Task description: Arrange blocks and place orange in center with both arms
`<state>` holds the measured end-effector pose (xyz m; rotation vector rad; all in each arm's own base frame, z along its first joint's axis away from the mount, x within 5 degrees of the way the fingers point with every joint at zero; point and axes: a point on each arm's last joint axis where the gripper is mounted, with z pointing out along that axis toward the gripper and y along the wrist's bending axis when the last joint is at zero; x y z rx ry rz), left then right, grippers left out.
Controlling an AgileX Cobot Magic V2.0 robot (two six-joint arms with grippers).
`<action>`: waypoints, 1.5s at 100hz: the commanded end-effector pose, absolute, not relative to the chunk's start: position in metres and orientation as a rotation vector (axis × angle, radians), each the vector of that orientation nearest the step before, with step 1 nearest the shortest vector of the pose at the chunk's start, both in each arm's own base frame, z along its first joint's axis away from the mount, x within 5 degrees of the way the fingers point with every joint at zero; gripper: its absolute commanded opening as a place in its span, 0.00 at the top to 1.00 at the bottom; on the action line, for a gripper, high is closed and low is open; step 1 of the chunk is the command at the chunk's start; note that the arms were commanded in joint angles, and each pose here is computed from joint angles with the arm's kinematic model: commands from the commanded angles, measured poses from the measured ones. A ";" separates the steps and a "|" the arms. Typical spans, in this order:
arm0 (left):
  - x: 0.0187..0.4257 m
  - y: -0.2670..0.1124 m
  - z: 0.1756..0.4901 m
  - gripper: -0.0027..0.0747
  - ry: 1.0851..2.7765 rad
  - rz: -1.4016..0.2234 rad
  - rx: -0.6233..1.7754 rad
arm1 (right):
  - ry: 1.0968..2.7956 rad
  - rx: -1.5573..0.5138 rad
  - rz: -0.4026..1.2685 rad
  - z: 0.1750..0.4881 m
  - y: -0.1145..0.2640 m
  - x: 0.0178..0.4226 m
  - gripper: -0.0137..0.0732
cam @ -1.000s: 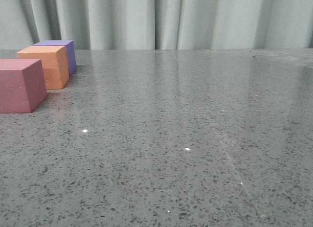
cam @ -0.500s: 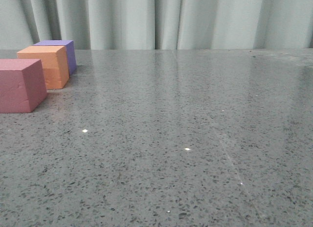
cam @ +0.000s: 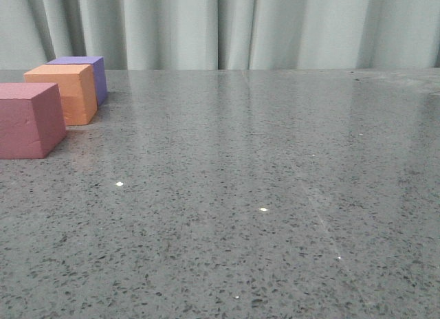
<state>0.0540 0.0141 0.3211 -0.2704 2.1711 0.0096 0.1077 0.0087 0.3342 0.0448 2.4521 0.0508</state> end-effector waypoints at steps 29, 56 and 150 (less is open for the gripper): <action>0.057 0.001 0.339 0.99 1.634 -0.160 -0.061 | 2.380 0.030 0.055 0.344 0.009 0.110 0.92; 0.052 -0.009 0.286 0.99 1.450 -0.139 0.126 | 2.380 0.030 0.055 0.344 0.009 0.110 0.92; 0.055 -0.003 0.205 0.99 1.419 -0.079 0.006 | 2.380 0.030 0.055 0.344 0.009 0.110 0.92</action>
